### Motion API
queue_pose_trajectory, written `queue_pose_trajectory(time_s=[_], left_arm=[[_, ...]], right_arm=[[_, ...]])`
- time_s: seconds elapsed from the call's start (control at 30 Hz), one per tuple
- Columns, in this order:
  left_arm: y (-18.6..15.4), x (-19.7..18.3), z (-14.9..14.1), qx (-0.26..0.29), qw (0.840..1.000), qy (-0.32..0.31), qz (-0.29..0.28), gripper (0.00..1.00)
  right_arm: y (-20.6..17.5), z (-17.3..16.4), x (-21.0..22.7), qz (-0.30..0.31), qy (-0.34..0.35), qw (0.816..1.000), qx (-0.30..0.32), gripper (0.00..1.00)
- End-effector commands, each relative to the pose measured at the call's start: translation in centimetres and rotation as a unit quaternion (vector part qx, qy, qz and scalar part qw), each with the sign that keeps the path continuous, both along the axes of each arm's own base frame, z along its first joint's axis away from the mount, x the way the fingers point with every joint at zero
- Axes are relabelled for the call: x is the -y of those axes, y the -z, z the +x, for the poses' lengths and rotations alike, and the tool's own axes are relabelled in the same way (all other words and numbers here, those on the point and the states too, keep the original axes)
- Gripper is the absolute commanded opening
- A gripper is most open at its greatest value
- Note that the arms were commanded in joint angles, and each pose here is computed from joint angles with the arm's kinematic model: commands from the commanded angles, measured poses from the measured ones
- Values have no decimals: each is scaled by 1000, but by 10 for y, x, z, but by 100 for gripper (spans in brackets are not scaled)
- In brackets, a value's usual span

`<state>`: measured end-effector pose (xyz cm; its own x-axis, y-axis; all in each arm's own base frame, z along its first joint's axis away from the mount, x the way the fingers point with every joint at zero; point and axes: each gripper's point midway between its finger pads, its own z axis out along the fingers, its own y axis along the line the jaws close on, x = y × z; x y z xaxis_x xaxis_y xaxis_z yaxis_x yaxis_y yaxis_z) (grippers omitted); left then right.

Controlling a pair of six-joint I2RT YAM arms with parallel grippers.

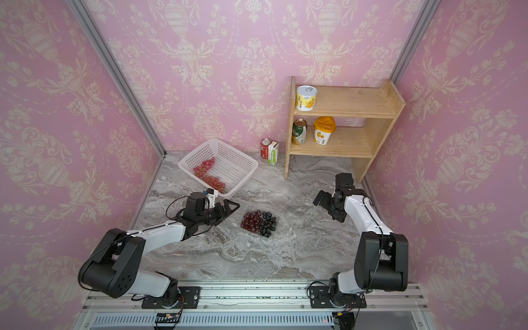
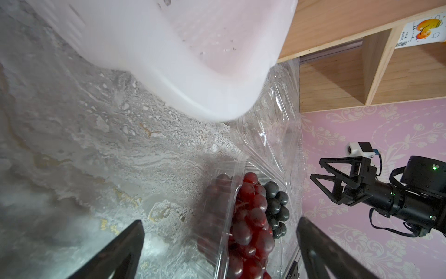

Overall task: Pack grapes into containers
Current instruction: Move the packing box to the center of the board.

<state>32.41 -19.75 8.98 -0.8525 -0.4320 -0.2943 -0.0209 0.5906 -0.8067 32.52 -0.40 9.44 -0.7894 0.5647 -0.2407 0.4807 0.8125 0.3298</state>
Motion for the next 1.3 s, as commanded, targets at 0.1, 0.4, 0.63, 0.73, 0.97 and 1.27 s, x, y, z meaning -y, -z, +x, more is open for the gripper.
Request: queue_pose_trajectory(time_s=[0.1,0.4,0.63,0.73,0.97,1.27], left_arm=[[0,2,-1,8,1000,3,-1,99],[1,4,-2,6,1000,5,2,99],[-1,11,-8,4,1000,15,2,99],[3,13,-10,1,1000,18,3,99],[7,20,-12,-5,1000,24,-4,99],[7,29,-11,-5,999,32,-15,99]], right_arm=[[-49,8,-29,12,-44,997,65,100],[-32,20,-77,39,-89,994,50,100],[-2,26,-82,44,-102,994,9,100],[8,30,-75,41,-94,995,-4,100],[16,35,-40,4,-56,998,-22,100],[0,34,10,-48,-11,999,-16,100]])
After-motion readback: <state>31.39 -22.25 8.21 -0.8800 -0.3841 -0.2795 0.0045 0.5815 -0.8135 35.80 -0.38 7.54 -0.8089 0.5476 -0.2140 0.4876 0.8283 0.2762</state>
